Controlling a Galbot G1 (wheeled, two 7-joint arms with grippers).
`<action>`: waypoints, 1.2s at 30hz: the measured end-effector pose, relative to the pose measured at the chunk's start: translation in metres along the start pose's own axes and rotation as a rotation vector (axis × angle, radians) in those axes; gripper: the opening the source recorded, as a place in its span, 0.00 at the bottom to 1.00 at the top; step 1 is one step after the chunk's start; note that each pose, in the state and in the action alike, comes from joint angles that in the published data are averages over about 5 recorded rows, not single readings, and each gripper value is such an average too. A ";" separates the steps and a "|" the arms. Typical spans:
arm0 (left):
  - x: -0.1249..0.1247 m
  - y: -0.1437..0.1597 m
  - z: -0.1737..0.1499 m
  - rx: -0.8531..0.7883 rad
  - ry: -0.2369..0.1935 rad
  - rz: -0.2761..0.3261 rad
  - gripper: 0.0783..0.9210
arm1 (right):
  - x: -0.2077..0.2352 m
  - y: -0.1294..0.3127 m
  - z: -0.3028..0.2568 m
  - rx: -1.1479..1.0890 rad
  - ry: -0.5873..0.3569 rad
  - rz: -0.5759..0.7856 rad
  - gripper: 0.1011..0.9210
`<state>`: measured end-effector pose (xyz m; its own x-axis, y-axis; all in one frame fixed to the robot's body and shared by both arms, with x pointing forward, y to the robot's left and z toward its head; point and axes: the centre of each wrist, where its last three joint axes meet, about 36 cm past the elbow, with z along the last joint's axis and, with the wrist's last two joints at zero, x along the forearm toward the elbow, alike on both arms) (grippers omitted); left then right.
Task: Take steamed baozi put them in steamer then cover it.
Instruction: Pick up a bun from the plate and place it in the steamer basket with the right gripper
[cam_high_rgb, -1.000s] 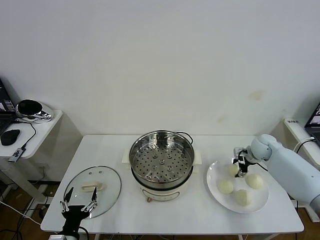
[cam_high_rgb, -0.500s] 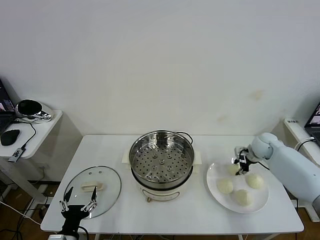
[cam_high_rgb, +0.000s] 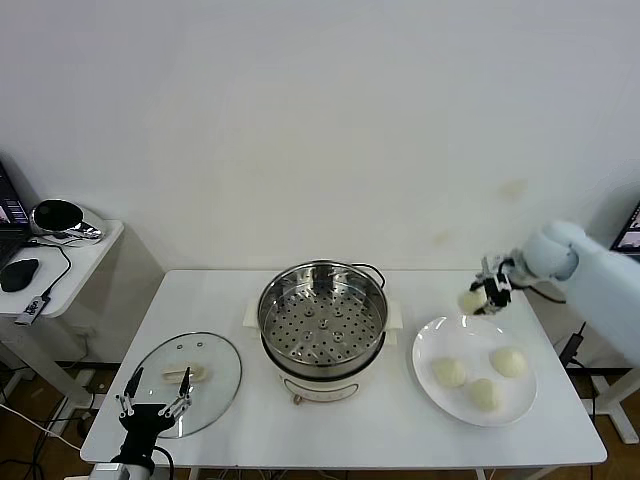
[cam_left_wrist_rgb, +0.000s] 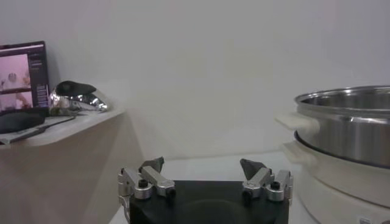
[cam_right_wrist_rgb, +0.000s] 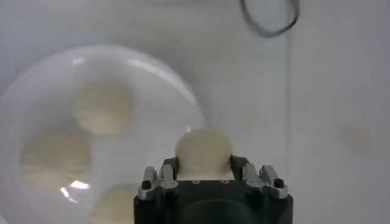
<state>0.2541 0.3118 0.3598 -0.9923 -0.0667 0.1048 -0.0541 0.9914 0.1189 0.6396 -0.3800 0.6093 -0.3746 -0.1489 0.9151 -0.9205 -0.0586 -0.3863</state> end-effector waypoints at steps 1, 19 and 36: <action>-0.001 0.001 -0.001 -0.001 -0.002 0.000 0.88 | 0.008 -0.007 -0.007 0.016 -0.016 0.009 0.54; -0.005 0.008 -0.017 -0.002 -0.042 -0.013 0.88 | 0.038 -0.078 -0.197 0.516 -0.235 -0.030 0.55; -0.005 0.011 -0.025 0.013 -0.062 -0.038 0.88 | -0.035 -0.082 -0.311 1.060 -0.207 -0.102 0.56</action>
<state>0.2614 0.3204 0.3857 -0.9944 -0.0978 0.0390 -0.0931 0.9897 0.1087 0.6938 -0.0633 0.6445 -0.1843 -0.2532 0.9497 -0.3446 -0.8883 -0.3037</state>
